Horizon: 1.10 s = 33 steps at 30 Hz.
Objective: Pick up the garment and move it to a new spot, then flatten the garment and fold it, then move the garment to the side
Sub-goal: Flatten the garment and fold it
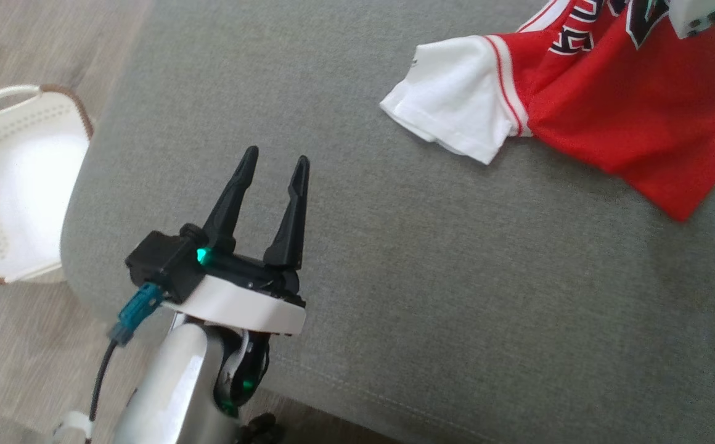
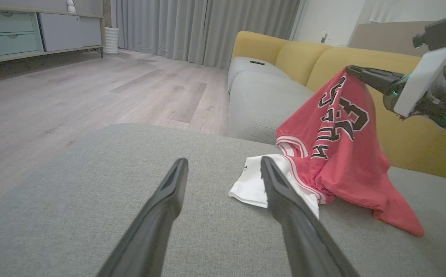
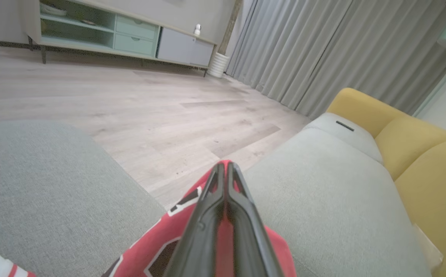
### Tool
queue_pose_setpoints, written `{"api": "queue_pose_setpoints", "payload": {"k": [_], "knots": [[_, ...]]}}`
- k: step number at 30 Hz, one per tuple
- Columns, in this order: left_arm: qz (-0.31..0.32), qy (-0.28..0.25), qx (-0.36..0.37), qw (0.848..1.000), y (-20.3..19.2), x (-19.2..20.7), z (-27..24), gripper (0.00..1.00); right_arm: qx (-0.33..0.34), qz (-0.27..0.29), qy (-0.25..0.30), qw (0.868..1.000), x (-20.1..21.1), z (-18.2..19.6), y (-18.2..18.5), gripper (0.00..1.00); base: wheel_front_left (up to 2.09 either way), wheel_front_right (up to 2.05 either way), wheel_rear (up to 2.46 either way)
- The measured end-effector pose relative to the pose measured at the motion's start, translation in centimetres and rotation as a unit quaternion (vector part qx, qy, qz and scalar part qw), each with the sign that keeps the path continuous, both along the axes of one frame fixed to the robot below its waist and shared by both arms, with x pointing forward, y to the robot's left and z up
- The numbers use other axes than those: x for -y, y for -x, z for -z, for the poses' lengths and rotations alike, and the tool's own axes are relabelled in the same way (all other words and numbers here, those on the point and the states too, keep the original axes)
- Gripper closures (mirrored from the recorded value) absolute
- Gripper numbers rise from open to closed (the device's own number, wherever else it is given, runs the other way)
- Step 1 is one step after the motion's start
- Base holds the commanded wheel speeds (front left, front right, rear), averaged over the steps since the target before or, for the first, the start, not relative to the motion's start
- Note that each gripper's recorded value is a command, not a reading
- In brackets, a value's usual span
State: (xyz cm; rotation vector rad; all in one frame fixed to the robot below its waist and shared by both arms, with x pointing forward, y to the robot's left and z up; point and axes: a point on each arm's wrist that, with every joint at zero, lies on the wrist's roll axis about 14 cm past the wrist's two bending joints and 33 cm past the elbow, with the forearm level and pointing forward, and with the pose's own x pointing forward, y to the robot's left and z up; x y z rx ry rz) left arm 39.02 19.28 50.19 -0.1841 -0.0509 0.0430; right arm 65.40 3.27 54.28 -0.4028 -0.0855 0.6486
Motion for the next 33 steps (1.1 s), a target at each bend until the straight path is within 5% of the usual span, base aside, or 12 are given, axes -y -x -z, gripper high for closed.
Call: {"api": "queue_pose_setpoints", "payload": {"k": [2,3,4,12,24,33], "knots": [[-0.002,-0.002,-0.005,1.0,0.0,-0.1,0.3,0.0,-0.01,-0.001,0.012,1.0,-0.4,1.2,-0.5,0.93,0.0,0.0,0.0],[-0.002,-0.003,-0.007,1.0,0.0,-0.1,0.4,0.0,-0.017,0.002,0.019,1.0,-0.4,1.8,-0.8,0.29,0.0,0.0,0.0],[-0.003,-0.004,-0.007,1.0,0.0,-0.2,0.4,0.0,-0.025,0.007,0.025,0.999,-0.2,2.4,-1.1,0.0,0.0,0.0,0.0],[0.001,-0.004,0.011,1.0,-0.6,0.0,-0.7,0.0,-0.053,0.015,0.025,0.998,0.1,3.7,0.3,0.0,0.0,0.0,0.0],[0.031,-0.007,0.054,0.998,-1.4,1.5,-3.1,0.0,-0.081,0.059,-0.067,0.993,5.4,4.0,7.4,0.0,0.0,0.0,0.0],[0.074,0.003,0.071,0.995,-1.3,4.6,-4.0,0.0,-0.1,0.159,-0.158,0.969,13.6,6.1,15.4,0.0,0.0,0.0,0.0]]}}
